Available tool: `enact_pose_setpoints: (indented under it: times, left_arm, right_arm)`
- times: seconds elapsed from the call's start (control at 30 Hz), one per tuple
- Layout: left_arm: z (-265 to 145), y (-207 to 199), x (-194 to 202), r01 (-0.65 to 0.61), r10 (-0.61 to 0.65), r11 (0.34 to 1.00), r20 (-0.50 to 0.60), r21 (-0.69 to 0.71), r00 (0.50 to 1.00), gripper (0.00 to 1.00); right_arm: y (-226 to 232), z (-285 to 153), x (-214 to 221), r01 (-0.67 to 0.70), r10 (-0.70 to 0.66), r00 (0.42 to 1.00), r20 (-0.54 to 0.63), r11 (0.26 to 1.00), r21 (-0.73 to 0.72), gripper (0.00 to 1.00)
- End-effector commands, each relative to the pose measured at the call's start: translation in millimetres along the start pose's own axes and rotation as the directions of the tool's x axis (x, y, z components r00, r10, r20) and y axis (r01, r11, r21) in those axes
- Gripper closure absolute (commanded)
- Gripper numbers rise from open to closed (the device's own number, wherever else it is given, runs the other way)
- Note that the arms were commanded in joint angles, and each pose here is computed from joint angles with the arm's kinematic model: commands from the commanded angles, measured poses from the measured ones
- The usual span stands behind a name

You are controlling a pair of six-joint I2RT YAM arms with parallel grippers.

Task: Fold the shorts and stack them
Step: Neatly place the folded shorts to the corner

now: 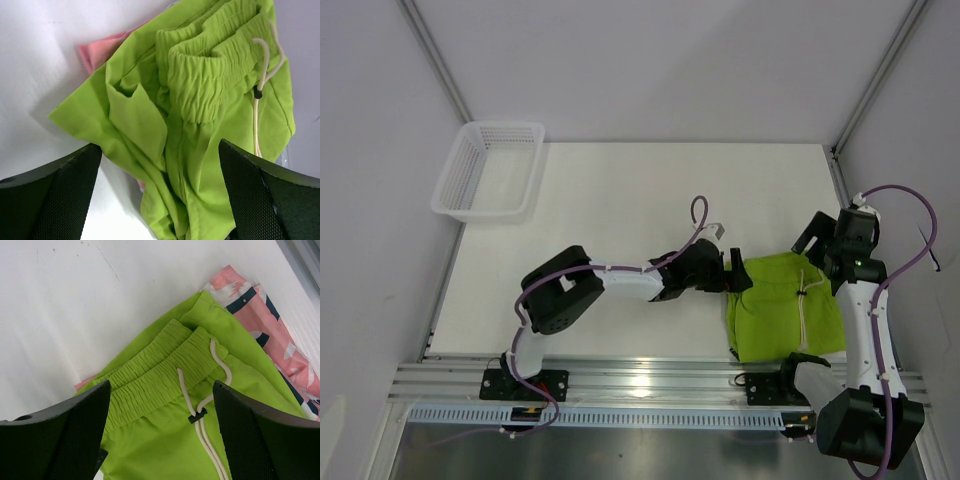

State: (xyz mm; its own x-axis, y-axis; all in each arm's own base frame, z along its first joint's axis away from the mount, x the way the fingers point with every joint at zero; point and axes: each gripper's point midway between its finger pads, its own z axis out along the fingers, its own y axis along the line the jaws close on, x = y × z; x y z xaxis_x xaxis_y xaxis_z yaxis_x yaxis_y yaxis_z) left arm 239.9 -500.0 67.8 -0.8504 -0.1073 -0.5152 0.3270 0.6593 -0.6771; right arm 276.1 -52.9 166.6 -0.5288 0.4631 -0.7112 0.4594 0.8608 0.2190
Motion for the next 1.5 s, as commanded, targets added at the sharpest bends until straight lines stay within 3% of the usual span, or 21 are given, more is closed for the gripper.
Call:
enact_pose_setpoints:
  times: [0.0,0.13,0.23,0.27,0.33,0.37,0.47,0.57,0.63,0.7,0.73,0.9,1.03,1.17,1.23,1.27,1.47]
  left_arm:
    - [11,-22,-23,0.009,-0.018,0.996,0.088,0.094,0.996,0.01]
    - [24,-19,-13,0.007,-0.012,0.995,0.052,0.104,0.999,0.07]
    - [26,-18,-15,-0.002,-0.005,0.993,0.069,0.114,0.998,0.23]
    - [26,-30,-25,-0.014,0.001,0.990,0.094,0.137,0.996,0.35]
    - [26,-19,-21,-0.038,0.027,0.993,0.100,0.113,0.995,0.48]
    - [25,-18,-28,-0.049,0.035,0.994,0.132,0.100,0.991,0.61]
    - [22,-14,-35,-0.082,0.066,0.993,0.183,0.082,0.981,0.75]
    - [21,-14,-43,-0.102,0.079,0.991,0.230,0.088,0.970,0.76]
    - [25,-14,-42,-0.119,0.095,0.989,0.233,0.090,0.968,0.74]
    - [31,-15,-40,-0.134,0.112,0.987,0.222,0.091,0.969,0.51]
    - [32,-14,-39,-0.135,0.116,0.987,0.205,0.081,0.972,0.32]
    - [25,-1,-36,-0.117,0.110,0.993,0.189,0.028,0.976,0.02]
    - [-2,-5,-57,-0.104,0.090,0.993,0.214,0.052,0.973,0.01]
    - [-40,2,-79,-0.118,0.105,0.992,0.256,0.036,0.961,0.01]
    - [-58,17,-85,-0.118,0.120,0.993,0.271,-0.022,0.955,0.01]
    - [-78,6,-101,-0.135,0.133,0.991,0.314,-0.017,0.940,0.01]
    - [-154,34,-129,-0.138,0.184,0.979,0.374,-0.147,0.909,0.01]
  right_arm:
    - [2,-2,-9,0.015,-0.014,0.999,0.037,1.000,-0.019,0.16]
    - [3,-3,-10,0.017,-0.016,0.999,0.041,1.000,-0.022,0.16]
    - [4,-3,-9,0.016,-0.015,0.999,0.040,1.000,-0.025,0.16]
    - [4,-3,-9,0.016,-0.015,0.999,0.039,0.999,-0.027,0.16]
    - [4,-3,-9,0.014,-0.013,0.999,0.040,0.999,-0.029,0.16]
    - [4,-3,-8,0.015,-0.013,0.999,0.039,0.999,-0.029,0.16]
    - [5,-2,-7,0.015,-0.013,0.999,0.036,0.999,-0.036,0.16]
    - [6,2,-2,0.012,-0.011,1.000,0.025,0.999,-0.044,0.15]
    - [7,5,1,0.010,-0.009,1.000,0.016,0.998,-0.055,0.15]
    - [6,9,6,0.001,-0.001,1.000,0.000,0.999,-0.050,0.15]
    - [11,9,8,0.000,-0.001,1.000,-0.012,0.997,-0.078,0.15]
    - [16,10,7,-0.012,0.011,1.000,-0.014,0.995,-0.100,0.15]
    - [24,7,2,-0.021,0.022,1.000,0.002,0.990,-0.136,0.15]
    - [36,0,-7,-0.019,0.027,0.999,0.040,0.979,-0.205,0.07]
    - [48,-6,-15,0.001,0.020,0.997,0.077,0.966,-0.260,0.02]
    - [52,-13,-21,0.013,0.018,0.994,0.110,0.960,-0.279,0.01]
    - [92,-50,-46,0.139,-0.032,0.959,0.280,0.918,-0.372,0.00]
